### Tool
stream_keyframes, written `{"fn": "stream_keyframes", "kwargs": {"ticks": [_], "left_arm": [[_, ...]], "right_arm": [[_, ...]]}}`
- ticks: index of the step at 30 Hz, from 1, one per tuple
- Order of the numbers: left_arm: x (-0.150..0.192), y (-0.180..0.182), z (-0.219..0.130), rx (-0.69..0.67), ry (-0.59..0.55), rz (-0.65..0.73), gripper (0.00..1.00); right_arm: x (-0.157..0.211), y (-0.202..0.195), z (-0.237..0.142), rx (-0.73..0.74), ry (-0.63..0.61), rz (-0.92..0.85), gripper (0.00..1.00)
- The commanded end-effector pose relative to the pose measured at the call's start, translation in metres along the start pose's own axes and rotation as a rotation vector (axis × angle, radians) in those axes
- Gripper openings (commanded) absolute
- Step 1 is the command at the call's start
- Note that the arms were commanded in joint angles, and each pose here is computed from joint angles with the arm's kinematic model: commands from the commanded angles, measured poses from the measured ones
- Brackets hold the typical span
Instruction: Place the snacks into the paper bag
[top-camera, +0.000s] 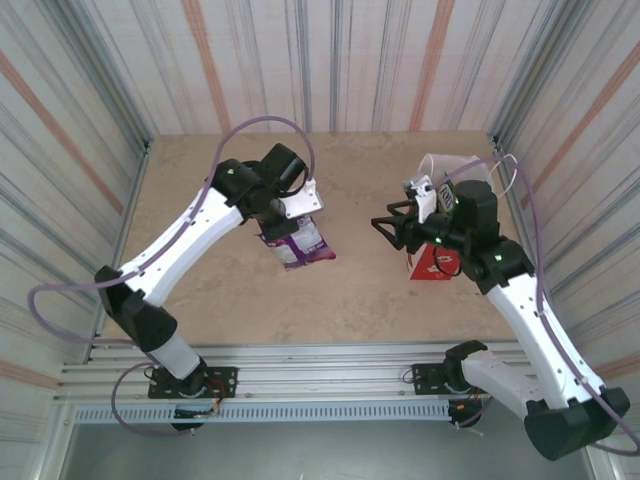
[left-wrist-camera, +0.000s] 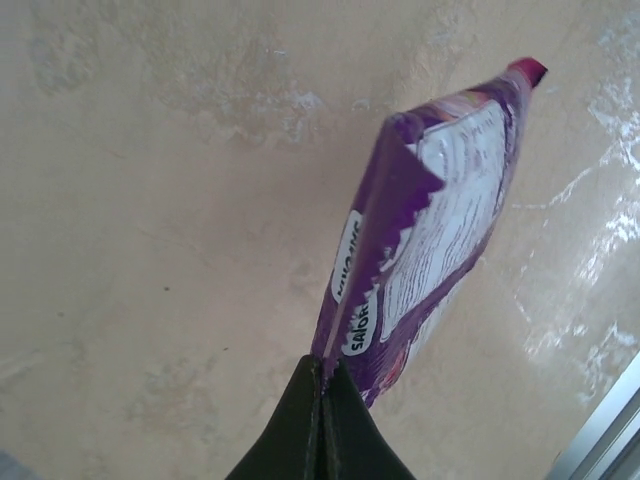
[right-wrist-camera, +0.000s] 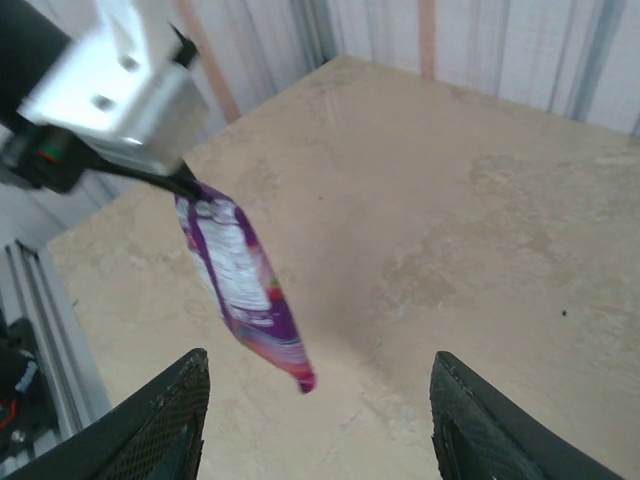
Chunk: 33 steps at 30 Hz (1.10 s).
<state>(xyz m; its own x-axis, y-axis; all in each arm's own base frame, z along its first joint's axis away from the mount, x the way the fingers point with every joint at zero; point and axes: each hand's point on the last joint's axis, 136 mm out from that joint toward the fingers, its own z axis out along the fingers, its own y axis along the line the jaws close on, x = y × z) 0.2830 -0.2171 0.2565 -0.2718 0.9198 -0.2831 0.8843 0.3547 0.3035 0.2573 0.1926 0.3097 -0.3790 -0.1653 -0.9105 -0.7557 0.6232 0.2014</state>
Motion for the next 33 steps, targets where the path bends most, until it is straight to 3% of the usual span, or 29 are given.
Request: {"fn": "stream_keyframes", "kwargs": {"ticks": [1, 8, 23, 27, 33], "left_arm": [[0.008, 0.004, -0.031, -0.055, -0.053, 0.117, 0.00], [0.005, 0.001, -0.060, -0.077, -0.159, 0.129, 0.00], [-0.004, -0.006, -0.076, -0.050, -0.249, 0.094, 0.00], [-0.009, -0.007, -0.081, -0.044, -0.283, 0.079, 0.00], [-0.014, -0.007, -0.085, -0.035, -0.309, 0.062, 0.00]], "right_arm": [[-0.012, 0.020, 0.013, -0.114, -0.010, -0.133, 0.63], [-0.003, 0.052, 0.047, -0.276, 0.044, -0.230, 0.71], [0.006, 0.098, 0.105, -0.442, 0.077, -0.300, 0.74], [0.009, 0.101, 0.120, -0.453, 0.070, -0.295, 0.72], [0.014, 0.098, 0.142, -0.447, 0.046, -0.279, 0.61]]}}
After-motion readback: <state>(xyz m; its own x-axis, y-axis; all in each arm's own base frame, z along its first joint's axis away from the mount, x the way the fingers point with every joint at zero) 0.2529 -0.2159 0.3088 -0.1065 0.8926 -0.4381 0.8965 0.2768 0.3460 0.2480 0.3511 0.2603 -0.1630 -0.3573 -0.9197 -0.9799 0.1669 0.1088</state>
